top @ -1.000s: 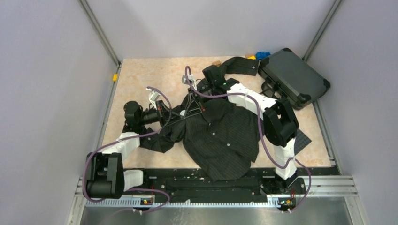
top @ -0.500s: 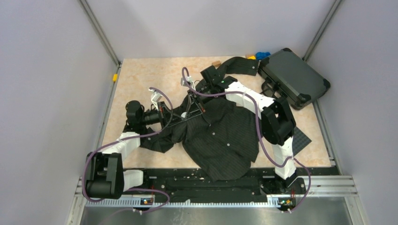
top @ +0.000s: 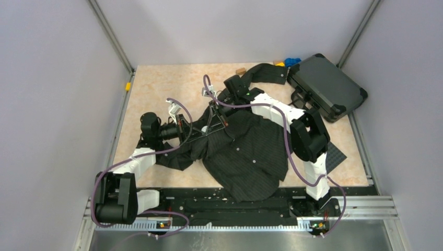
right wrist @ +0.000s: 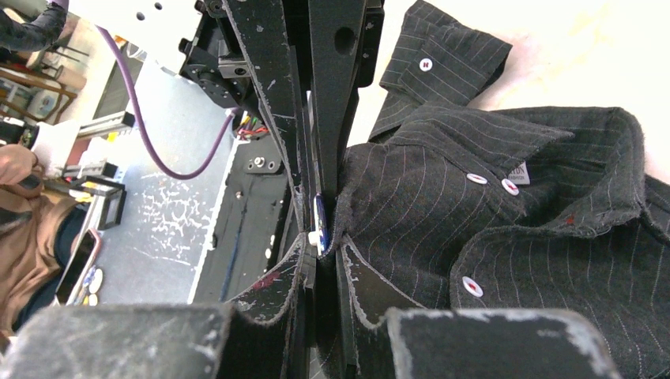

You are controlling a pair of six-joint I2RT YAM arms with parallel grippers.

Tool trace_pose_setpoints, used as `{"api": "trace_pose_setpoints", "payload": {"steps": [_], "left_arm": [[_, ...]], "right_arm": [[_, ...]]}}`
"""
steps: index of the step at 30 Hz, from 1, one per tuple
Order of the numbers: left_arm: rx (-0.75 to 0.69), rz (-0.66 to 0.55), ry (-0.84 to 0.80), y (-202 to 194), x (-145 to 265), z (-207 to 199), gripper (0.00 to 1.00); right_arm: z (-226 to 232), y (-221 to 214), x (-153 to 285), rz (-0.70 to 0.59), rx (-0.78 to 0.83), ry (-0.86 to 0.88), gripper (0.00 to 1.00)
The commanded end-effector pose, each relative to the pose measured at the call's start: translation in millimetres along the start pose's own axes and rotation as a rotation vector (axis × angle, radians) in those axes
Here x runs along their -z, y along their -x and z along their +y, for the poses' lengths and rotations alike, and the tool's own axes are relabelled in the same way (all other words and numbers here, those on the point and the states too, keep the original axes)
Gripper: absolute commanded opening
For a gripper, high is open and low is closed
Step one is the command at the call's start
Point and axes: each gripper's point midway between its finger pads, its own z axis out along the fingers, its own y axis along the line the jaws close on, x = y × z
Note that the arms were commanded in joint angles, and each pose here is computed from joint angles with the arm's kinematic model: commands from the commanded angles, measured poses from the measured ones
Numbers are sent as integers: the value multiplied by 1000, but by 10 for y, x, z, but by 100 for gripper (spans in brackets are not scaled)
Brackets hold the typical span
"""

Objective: Pin the brooch onto the clothing

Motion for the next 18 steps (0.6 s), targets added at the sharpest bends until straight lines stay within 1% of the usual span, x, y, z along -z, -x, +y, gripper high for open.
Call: {"api": "trace_pose_setpoints", "payload": {"steps": [1,18], "left_arm": [[-186,-10,-106,278,-55,-311,0],[-191,-12,-91,284,-55,-291,0]], "right_arm": [[-201,169,-58,-58,90,-106,7],[-390,211,76,-108,53,-206,6]]}}
